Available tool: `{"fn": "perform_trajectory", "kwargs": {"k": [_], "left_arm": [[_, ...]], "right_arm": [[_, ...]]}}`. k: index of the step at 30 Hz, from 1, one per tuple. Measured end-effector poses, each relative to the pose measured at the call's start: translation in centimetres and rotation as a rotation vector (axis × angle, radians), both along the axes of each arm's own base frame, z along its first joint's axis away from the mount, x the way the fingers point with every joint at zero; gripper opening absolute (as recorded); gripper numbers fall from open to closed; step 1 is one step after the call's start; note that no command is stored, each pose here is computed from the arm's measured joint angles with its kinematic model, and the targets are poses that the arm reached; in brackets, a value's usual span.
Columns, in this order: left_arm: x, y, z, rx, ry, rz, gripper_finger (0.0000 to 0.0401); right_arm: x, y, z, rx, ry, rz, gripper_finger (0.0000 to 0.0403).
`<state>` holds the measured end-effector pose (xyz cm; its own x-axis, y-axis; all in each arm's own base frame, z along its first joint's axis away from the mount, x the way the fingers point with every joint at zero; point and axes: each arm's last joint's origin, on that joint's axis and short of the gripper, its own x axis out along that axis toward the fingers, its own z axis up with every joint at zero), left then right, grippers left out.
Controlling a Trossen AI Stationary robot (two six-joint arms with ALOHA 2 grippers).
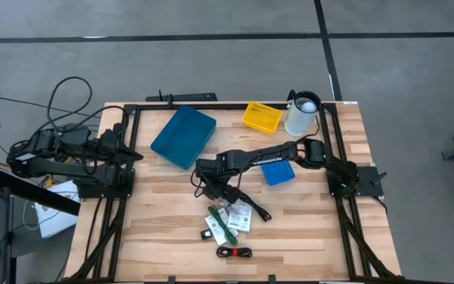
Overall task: Pick and place items into bin
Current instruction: Put the pink charger adapter into the blue bin
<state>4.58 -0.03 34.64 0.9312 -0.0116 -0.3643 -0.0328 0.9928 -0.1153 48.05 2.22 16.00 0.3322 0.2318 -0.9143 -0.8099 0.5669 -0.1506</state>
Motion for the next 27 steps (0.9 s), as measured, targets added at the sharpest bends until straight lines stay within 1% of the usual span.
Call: {"fn": "perform_trajectory", "kwargs": {"k": [1, 3, 6, 17, 21, 27], "left_arm": [[0.00, 0.00, 0.00, 0.000, 0.000, 0.000, 0.0000], [0.00, 0.00, 0.00, 0.000, 0.000, 0.000, 0.0000], [0.00, 0.00, 0.00, 0.000, 0.000, 0.000, 0.0000], [0.00, 0.00, 0.00, 0.000, 0.000, 0.000, 0.0000], [0.00, 0.00, 0.00, 0.000, 0.000, 0.000, 0.0000], [0.01, 0.00, 0.00, 0.000, 0.000, 0.000, 0.0000]], "right_arm": [[-0.06, -0.09, -0.11, 0.012, 0.009, 0.002, 0.0233], [0.33, -0.07, -0.28, 0.020, -0.017, 0.005, 0.0233], [0.18, -0.32, -0.77, 0.024, 0.010, 0.001, 0.0233], [0.27, -1.05, -0.67, 0.039, 0.001, -0.010, 0.0231], [0.27, -1.02, -0.68, 0.039, 0.002, -0.009, 0.0221], [0.27, -1.01, -0.67, 0.040, 0.001, -0.009, 0.0193]]}}
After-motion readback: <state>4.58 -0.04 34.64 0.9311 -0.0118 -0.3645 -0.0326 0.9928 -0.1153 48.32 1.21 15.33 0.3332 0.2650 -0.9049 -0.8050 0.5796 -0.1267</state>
